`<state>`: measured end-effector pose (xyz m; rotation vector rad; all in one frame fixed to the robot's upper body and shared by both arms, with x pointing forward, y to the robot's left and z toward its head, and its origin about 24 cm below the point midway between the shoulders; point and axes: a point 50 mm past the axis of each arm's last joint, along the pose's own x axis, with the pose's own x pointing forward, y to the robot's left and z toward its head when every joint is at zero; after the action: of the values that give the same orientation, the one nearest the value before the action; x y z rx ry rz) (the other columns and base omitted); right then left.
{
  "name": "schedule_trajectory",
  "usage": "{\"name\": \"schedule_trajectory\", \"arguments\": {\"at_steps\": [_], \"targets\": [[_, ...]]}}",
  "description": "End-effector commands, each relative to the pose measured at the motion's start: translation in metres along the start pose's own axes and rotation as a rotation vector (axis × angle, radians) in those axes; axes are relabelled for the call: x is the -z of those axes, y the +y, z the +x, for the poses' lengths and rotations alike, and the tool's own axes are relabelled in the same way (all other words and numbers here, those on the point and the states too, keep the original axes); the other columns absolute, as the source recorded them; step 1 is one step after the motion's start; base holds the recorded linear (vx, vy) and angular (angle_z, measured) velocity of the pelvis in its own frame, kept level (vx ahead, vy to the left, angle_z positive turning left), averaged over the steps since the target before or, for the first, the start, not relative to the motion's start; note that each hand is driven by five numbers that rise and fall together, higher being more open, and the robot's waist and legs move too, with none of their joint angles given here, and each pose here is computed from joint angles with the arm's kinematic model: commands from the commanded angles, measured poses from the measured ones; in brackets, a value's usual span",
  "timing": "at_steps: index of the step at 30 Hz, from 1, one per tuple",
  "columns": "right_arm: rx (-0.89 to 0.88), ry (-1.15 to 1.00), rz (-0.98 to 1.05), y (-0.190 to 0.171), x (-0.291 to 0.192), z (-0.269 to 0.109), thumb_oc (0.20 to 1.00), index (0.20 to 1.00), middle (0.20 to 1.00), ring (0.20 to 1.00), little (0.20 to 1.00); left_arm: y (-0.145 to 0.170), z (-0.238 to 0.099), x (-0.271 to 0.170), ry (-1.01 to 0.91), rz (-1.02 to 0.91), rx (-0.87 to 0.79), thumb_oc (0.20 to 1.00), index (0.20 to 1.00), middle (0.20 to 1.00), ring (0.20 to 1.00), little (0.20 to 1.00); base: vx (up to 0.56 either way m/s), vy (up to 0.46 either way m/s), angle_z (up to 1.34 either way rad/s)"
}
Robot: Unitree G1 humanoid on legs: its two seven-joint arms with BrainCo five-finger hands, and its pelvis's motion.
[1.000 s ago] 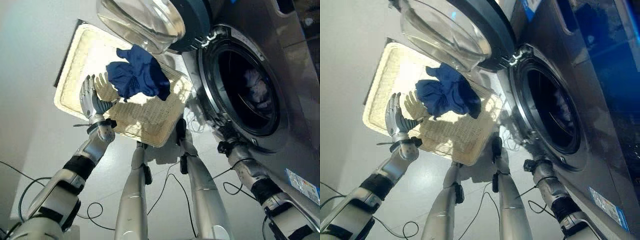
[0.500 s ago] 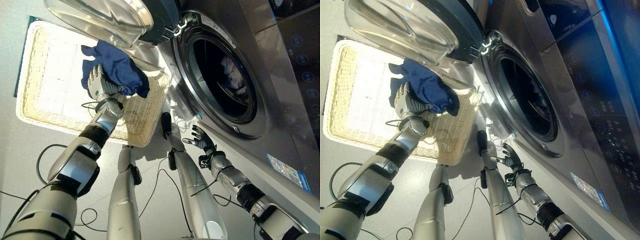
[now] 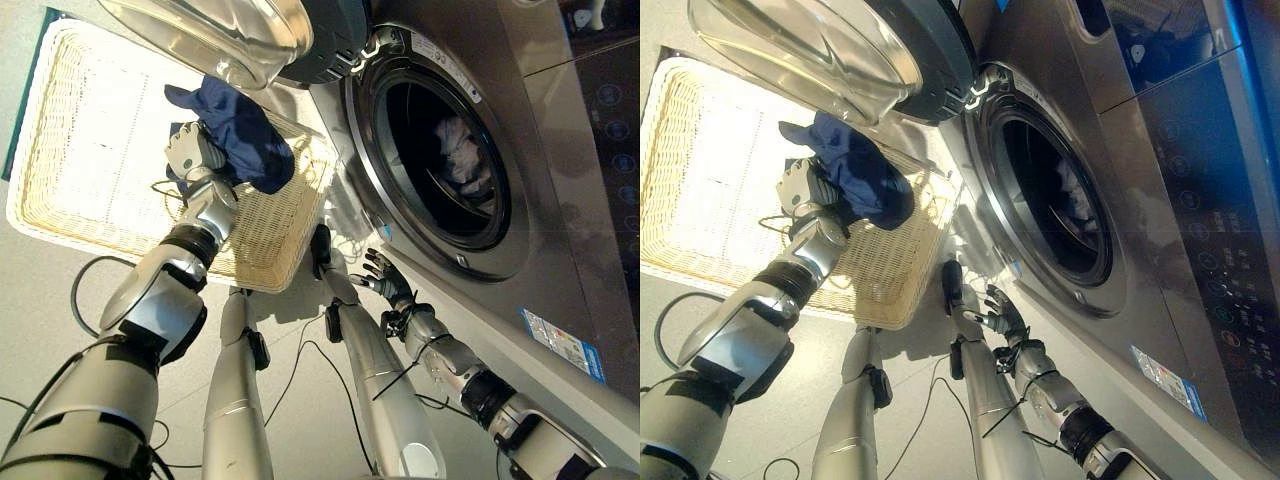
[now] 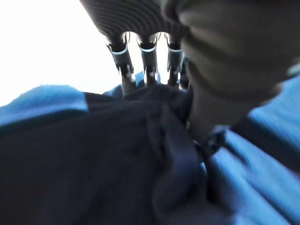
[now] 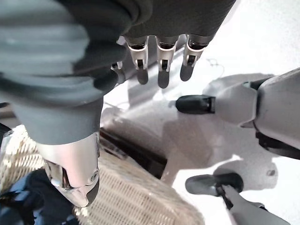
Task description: Put the clothes into the washing machine.
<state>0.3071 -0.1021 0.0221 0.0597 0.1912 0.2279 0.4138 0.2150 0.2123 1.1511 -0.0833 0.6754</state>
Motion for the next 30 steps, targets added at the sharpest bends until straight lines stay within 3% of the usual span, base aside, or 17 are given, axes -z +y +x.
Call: {"name": "schedule_trajectory", "arguments": {"at_steps": [1, 4, 5, 14, 23, 30], "targets": [[-0.03, -0.027, 0.059, 0.011, -0.002, -0.002, 1.0, 1.0, 1.0, 1.0, 1.0, -0.028, -0.017, 0.019, 0.081, -0.027, 0.102, 0.2, 0.2, 0.2, 0.2, 0.2, 0.0, 0.0, 0.0], [-0.027, -0.039, 0.059, 0.01, -0.002, -0.003, 1.0, 1.0, 1.0, 1.0, 1.0, -0.028, -0.018, 0.017, 0.077, -0.136, 0.076, 0.2, 0.2, 0.2, 0.2, 0.2, -0.02, 0.011, 0.0], [-0.021, -0.072, 0.062, 0.008, -0.003, -0.008, 1.0, 1.0, 1.0, 1.0, 1.0, -0.029, -0.023, 0.016, 0.064, -0.327, 0.023, 0.2, 0.2, 0.2, 0.2, 0.2, -0.06, 0.026, 0.02], [0.0, -0.204, 0.016, 0.008, -0.023, -0.017, 1.0, 1.0, 1.0, 1.0, 1.0, -0.05, -0.061, 0.05, 0.157, -0.572, -0.05, 0.2, 0.2, 0.2, 0.2, 0.2, -0.06, 0.033, 0.05], [-0.001, -0.317, -0.086, 0.009, -0.058, -0.011, 1.0, 1.0, 1.0, 1.0, 1.0, -0.063, -0.093, 0.056, 0.178, -0.816, 0.028, 0.2, 0.2, 0.2, 0.2, 0.2, -0.07, 0.064, 0.16], [0.004, -0.342, -0.182, 0.004, -0.073, -0.007, 1.0, 1.0, 1.0, 1.0, 1.0, -0.055, -0.111, 0.027, -0.051, -0.965, 0.208, 0.2, 0.2, 0.2, 0.2, 0.2, -0.06, 0.031, 0.21]]}}
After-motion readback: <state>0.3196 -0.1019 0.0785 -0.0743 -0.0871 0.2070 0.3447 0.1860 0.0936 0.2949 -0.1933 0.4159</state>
